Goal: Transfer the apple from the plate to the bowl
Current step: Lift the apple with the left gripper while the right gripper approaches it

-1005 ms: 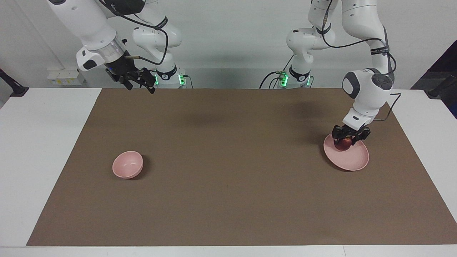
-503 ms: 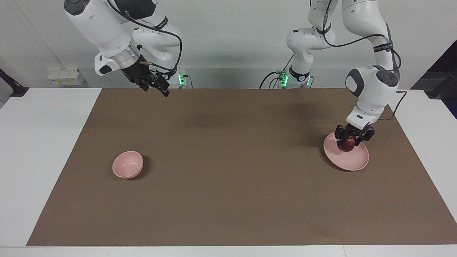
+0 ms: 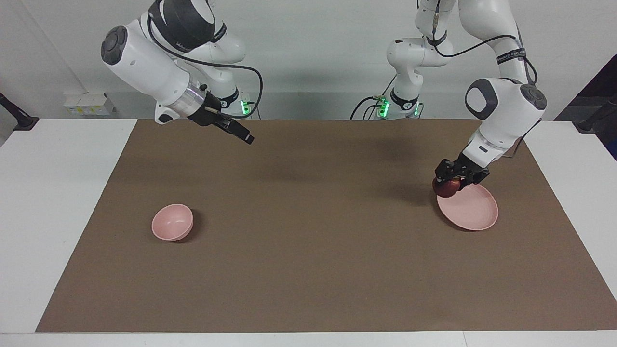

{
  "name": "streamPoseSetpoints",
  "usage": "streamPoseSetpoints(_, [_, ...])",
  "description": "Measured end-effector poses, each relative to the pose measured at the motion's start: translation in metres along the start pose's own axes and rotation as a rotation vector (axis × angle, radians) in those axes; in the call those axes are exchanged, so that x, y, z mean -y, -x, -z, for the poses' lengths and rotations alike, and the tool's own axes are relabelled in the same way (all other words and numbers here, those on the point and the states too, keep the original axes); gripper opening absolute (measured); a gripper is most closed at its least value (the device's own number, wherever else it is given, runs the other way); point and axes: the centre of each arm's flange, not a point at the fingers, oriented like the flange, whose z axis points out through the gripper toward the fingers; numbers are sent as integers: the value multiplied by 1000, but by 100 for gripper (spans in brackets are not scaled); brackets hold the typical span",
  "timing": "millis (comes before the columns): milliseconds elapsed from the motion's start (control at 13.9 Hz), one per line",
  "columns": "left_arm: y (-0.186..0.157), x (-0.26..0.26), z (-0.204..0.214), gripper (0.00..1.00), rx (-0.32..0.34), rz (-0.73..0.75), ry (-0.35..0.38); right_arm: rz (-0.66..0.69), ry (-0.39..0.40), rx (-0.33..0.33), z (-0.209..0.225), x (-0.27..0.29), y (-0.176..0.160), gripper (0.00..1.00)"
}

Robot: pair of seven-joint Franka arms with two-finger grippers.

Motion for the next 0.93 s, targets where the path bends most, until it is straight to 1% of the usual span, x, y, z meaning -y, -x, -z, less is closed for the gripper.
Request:
streamPoseSetpoints(72, [0, -12, -3, 76, -6, 28, 57, -31, -20, 35, -12, 1, -4, 100])
streamPoseSetpoints(144, [0, -23, -6, 76, -12, 59, 113, -54, -36, 56, -21, 3, -7, 100])
streamPoseSetpoints(359, [0, -41, -9, 76, -29, 148, 259, -132, -81, 99, -35, 16, 0, 100])
streamPoseSetpoints(431, [1, -47, -10, 76, -31, 171, 300, -153, -101, 106, -39, 21, 5, 100])
streamPoseSetpoints(646, [6, -71, -13, 76, -35, 235, 427, -199, -166, 100, -63, 36, 10, 100])
streamPoseSetpoints(790, [10, -90, -14, 76, -37, 268, 505, -240, -189, 106, -88, 44, 6, 100])
streamPoseSetpoints(933, [13, -104, -15, 76, -36, 290, 555, -298, -216, 109, -115, 52, -5, 100])
